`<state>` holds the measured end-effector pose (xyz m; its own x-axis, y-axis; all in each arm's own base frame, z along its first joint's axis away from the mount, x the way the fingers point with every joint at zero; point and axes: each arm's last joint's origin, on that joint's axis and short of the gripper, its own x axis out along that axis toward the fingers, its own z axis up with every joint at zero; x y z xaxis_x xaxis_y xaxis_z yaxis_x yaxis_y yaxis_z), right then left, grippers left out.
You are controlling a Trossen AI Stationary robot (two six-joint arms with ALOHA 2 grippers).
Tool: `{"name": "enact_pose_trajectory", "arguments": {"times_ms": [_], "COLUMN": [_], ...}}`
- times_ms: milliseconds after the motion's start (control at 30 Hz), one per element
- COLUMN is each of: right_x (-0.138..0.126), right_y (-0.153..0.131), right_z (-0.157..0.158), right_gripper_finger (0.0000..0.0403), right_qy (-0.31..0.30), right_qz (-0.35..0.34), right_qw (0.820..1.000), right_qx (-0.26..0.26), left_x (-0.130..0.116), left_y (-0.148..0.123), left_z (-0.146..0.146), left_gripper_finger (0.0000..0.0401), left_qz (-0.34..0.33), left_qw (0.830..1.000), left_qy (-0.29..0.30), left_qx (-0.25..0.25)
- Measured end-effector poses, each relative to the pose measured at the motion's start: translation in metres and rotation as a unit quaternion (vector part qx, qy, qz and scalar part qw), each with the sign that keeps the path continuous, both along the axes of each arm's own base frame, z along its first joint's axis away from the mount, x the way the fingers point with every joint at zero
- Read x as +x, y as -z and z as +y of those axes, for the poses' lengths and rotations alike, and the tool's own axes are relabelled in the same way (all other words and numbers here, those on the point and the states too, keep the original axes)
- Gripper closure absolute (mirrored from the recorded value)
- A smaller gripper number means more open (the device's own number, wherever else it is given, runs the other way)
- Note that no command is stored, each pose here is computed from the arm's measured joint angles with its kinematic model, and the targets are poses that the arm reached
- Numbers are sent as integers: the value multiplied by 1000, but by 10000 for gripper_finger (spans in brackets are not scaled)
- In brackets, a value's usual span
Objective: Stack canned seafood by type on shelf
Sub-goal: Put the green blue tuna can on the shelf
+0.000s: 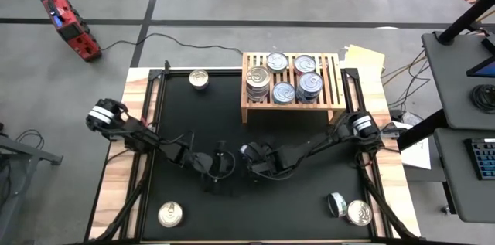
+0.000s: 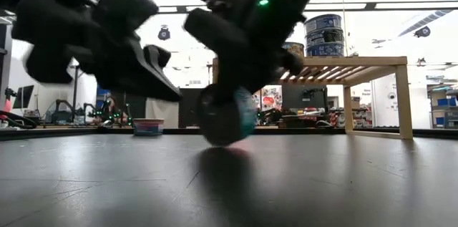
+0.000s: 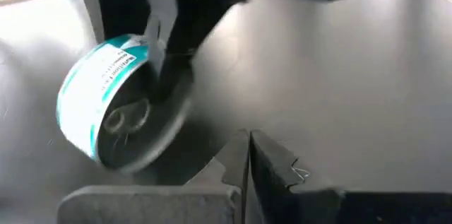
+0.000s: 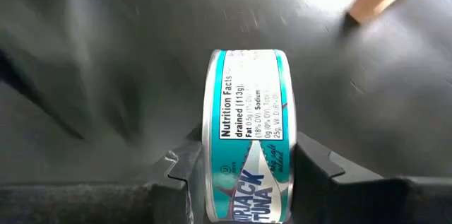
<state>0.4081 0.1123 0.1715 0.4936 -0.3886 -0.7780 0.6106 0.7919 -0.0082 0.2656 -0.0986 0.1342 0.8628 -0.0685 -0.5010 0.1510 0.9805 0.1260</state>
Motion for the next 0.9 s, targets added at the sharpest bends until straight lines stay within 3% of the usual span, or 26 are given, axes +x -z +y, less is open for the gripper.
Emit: {"name": "enact_pose_trajectory", "arguments": {"times_ms": [167,333,533,600,800,900], "right_x": [-29,-54,-78,-87,-109,-115], "right_y": [-7,-16,-12,-12,-11,-14], "right_z": [-4,-12,-18,-23,-30,-31], "right_gripper_finger": [274,274,274,274,274,274], "right_qy": [-8,-40,-156,-167,-214,-244], "right_qz": [18,-73,-241,-277,-300,-323], "right_qw": [1000,996,955,943,929,914], "right_qx": [0,21,74,78,26,11], "left_x": [-10,-20,-32,-37,-43,-40], "left_y": [-24,-47,-63,-66,-62,-59], "left_z": [-10,-11,-6,-2,4,6], "left_gripper_finger": [401,401,401,401,401,401], "left_qz": [-37,-83,-157,-198,-274,-287], "left_qw": [999,995,985,978,960,957], "left_qy": [39,58,68,64,39,-8], "left_qx": [-3,0,5,-9,-49,-51]}}
